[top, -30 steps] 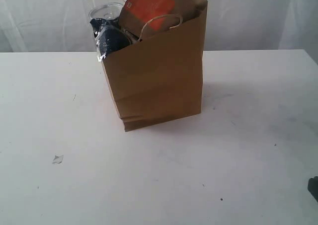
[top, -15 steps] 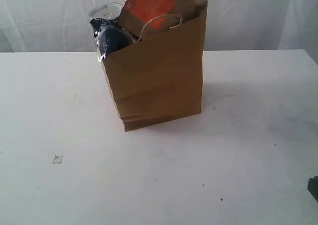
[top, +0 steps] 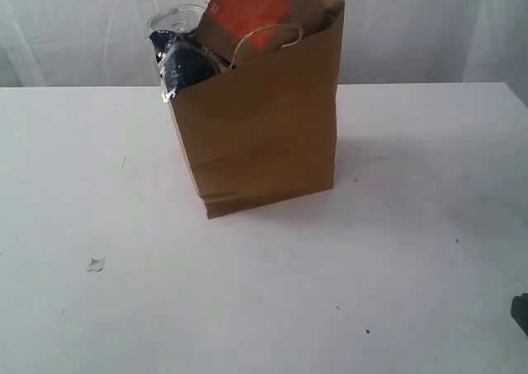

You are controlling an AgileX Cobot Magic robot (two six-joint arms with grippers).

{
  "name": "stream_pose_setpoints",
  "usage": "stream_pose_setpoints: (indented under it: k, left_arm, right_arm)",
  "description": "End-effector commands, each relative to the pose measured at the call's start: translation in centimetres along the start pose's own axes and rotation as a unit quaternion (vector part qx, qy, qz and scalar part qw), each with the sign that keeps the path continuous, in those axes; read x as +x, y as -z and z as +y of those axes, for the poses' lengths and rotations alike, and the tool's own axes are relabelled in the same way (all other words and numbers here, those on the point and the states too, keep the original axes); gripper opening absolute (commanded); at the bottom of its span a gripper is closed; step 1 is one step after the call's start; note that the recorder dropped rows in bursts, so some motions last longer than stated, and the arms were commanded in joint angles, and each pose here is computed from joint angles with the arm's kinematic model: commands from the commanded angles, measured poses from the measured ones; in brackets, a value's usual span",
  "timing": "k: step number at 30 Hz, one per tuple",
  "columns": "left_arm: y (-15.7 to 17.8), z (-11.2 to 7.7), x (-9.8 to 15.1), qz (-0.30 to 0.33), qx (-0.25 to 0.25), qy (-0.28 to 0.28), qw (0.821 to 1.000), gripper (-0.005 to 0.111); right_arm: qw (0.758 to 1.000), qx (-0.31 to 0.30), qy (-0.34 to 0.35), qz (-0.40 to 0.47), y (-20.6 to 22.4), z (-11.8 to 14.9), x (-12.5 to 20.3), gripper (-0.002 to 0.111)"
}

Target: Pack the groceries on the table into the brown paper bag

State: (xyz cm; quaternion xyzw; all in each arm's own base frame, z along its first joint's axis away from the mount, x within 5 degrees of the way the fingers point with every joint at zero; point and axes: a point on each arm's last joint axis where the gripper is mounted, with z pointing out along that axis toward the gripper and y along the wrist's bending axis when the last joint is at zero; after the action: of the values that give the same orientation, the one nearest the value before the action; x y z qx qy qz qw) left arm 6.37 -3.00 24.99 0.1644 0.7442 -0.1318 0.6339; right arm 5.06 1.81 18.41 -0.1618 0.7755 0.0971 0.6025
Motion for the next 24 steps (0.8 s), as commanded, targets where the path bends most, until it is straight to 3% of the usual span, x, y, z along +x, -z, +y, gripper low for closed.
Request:
stream_pose_setpoints:
  k: [1,5,24]
  left_arm:
    - [-0.2,0.1,3.6,0.011,-0.011,0.008,1.0,0.0]
    - [-0.5,0.1,7.1,0.046,-0.011,0.013,0.999,0.0]
    - [0.3,-0.1,7.3,0.033,-0.003,0.016,0.999,0.0]
  right_arm:
    - [1.0,0.001,0.005,-0.002,0.0,0.0,0.2,0.0]
    - [1.0,0.001,0.005,-0.002,0.0,0.0,0.2,0.0]
    - [1.0,0.001,0.005,-0.002,0.0,0.0,0.2,0.0]
